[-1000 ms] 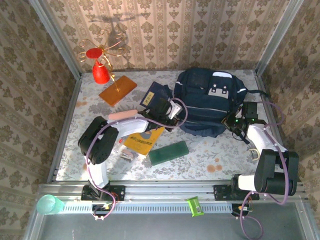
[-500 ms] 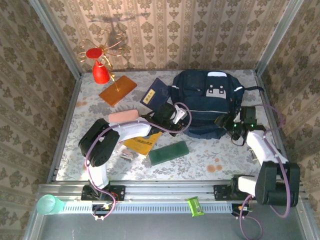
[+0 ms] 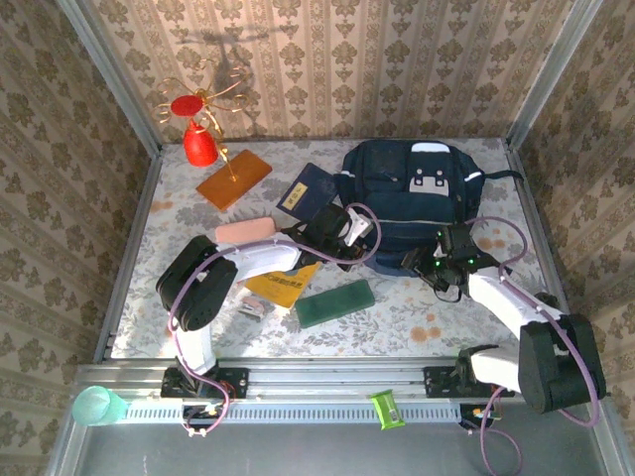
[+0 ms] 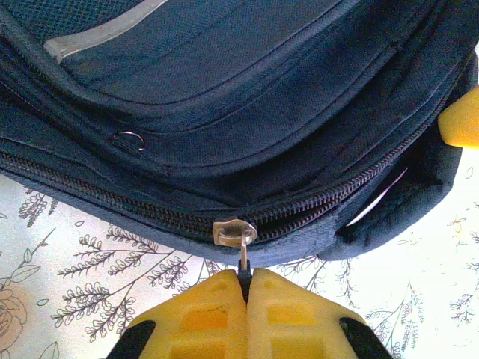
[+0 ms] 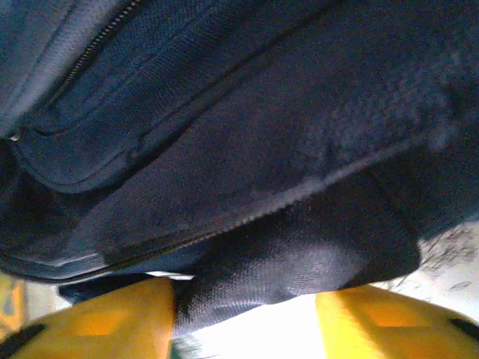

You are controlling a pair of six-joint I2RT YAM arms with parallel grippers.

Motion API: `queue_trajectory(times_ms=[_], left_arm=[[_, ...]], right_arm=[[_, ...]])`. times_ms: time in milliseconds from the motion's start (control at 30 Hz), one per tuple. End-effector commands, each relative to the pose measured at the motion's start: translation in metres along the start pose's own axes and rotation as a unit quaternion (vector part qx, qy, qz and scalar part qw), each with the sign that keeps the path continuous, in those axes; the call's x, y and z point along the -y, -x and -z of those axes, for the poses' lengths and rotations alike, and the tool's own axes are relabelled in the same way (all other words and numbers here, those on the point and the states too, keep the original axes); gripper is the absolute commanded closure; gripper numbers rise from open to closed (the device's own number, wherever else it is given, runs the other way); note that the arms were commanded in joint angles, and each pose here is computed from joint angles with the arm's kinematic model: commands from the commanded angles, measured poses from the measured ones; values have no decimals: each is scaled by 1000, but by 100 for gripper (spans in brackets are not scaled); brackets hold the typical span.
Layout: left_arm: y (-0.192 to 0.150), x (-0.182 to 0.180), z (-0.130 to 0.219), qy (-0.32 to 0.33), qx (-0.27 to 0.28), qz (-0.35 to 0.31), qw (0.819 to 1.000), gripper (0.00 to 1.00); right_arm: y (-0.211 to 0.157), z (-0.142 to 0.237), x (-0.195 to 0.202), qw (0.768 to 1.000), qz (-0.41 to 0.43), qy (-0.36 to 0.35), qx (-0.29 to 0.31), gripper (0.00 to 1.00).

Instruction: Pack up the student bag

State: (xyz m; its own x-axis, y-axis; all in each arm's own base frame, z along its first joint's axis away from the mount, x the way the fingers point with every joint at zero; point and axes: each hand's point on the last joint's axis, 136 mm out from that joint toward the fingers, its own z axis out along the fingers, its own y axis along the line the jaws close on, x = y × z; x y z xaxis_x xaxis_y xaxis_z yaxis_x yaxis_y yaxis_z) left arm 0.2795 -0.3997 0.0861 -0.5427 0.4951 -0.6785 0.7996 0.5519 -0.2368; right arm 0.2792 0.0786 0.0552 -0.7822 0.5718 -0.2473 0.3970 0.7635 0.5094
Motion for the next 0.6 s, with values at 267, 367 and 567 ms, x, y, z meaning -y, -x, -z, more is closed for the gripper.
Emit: queue_trajectory(times_ms=[267,367,567], left_arm=[[-4,-27,20,63,-15,-26,998,100],[-6,-39,23,75,-17,-16,997,100],[7,-58,24,84,-3,-2,996,100]], right_arm=[[52,37,34,994,12,-58,90,93],[63,54,45,991,-4,-63,116,97],[85,82,54,983,-23,-70,170,99]])
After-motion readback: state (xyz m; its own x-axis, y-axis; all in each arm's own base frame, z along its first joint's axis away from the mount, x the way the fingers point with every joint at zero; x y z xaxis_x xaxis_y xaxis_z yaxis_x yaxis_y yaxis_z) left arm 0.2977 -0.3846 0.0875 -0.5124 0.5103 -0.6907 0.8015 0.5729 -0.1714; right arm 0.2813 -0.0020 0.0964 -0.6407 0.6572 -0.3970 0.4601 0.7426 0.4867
